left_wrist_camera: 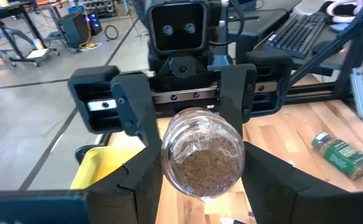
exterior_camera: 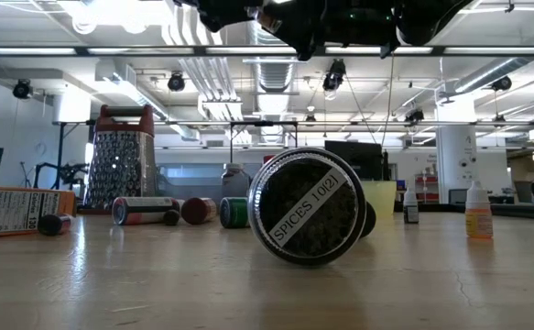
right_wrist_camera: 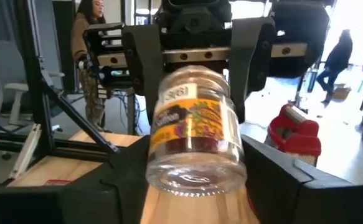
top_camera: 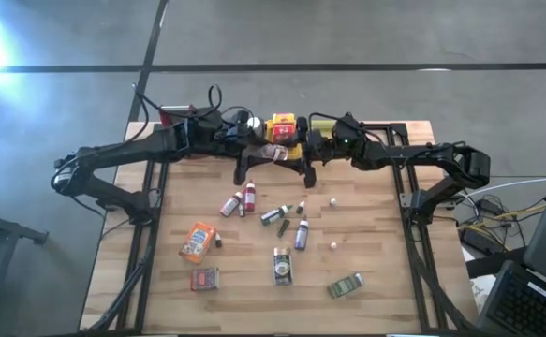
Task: Pick & Place Kitchen Items
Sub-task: Put the brown seasoning bottle into the black bin
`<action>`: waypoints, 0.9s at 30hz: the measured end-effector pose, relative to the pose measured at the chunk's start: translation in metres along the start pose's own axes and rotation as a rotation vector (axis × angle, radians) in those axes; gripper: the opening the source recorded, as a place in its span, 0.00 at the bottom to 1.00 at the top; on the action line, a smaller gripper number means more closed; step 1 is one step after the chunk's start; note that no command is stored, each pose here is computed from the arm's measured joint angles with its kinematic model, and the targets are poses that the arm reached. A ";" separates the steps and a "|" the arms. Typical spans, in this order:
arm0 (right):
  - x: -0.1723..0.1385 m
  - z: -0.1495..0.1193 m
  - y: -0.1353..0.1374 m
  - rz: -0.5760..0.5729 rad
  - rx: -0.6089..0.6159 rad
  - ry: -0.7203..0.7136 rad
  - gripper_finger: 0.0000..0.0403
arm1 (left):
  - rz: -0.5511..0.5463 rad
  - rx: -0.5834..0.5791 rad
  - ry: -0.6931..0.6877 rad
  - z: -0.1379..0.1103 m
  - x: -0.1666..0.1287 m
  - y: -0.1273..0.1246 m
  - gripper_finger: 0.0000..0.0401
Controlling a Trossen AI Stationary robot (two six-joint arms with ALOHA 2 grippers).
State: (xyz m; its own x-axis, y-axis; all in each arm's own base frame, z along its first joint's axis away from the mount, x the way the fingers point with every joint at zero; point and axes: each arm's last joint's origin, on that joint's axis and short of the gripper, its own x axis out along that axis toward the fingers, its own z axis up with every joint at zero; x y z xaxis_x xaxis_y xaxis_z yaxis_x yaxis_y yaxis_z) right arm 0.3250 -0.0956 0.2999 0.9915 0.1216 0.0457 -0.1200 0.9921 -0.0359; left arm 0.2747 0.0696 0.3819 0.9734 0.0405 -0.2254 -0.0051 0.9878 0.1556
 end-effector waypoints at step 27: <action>-0.089 -0.008 0.011 -0.263 0.185 0.541 0.83 | 0.300 -0.157 0.447 -0.043 -0.017 0.025 0.48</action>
State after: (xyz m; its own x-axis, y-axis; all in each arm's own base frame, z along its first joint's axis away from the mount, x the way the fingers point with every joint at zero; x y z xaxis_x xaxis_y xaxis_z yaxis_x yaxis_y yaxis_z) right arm 0.2362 -0.0953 0.2873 0.8683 -0.1113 -0.4834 0.1722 0.9815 0.0833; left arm 0.2478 0.1000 0.3481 0.7324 0.3494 -0.5843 -0.3344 0.9322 0.1383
